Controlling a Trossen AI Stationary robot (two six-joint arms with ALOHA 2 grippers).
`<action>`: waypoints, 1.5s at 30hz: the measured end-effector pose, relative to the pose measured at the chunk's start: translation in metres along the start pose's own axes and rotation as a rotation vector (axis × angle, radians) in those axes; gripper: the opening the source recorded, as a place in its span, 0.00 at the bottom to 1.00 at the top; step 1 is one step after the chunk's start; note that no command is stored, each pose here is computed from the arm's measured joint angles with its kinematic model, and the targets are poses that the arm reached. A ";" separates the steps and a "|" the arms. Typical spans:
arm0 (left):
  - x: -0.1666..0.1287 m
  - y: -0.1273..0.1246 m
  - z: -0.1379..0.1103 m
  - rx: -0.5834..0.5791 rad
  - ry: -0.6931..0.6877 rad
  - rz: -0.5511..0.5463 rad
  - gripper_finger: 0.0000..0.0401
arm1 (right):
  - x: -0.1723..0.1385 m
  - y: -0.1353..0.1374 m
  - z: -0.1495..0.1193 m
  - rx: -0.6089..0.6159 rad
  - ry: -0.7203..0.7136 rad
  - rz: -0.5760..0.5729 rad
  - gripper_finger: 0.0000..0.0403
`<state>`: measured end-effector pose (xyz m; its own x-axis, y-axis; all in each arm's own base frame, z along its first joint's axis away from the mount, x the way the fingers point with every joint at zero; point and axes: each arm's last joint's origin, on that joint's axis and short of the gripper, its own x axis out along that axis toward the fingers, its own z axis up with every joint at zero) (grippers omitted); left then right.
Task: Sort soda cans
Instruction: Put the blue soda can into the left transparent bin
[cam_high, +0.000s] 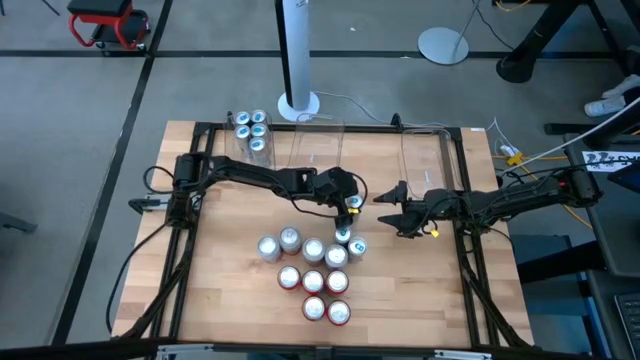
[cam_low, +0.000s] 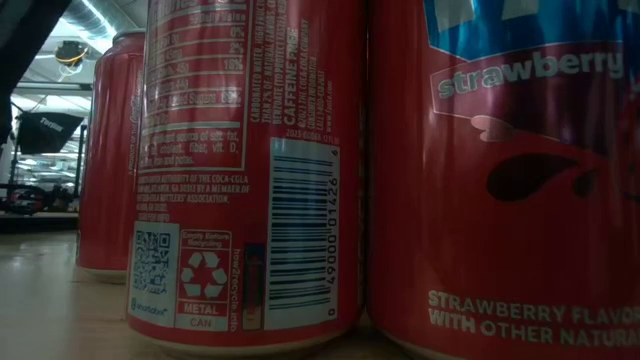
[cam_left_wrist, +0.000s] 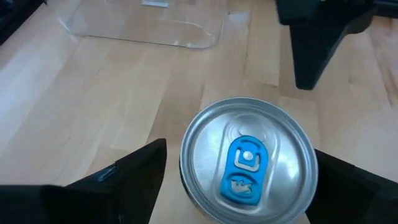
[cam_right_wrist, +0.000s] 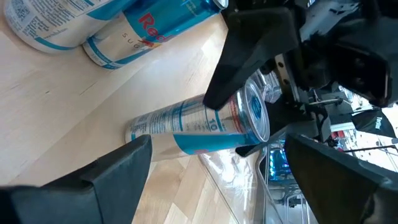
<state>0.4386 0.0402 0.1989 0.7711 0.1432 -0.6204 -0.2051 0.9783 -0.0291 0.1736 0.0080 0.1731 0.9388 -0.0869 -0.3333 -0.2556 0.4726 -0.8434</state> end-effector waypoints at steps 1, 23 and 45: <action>0.001 0.000 0.000 0.000 0.000 0.001 0.77 | 0.000 0.000 0.000 0.000 0.001 -0.001 0.91; -0.041 -0.010 0.019 0.091 -0.029 0.053 0.57 | 0.000 0.003 -0.002 -0.004 0.033 0.021 0.91; -0.222 0.011 0.043 0.006 -0.069 0.298 0.57 | 0.002 0.005 -0.003 -0.008 0.051 0.032 0.91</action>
<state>0.2912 0.0253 0.3695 0.7166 0.4332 -0.5466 -0.4248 0.8927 0.1504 0.1737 0.0072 0.1670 0.9171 -0.1167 -0.3811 -0.2874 0.4690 -0.8351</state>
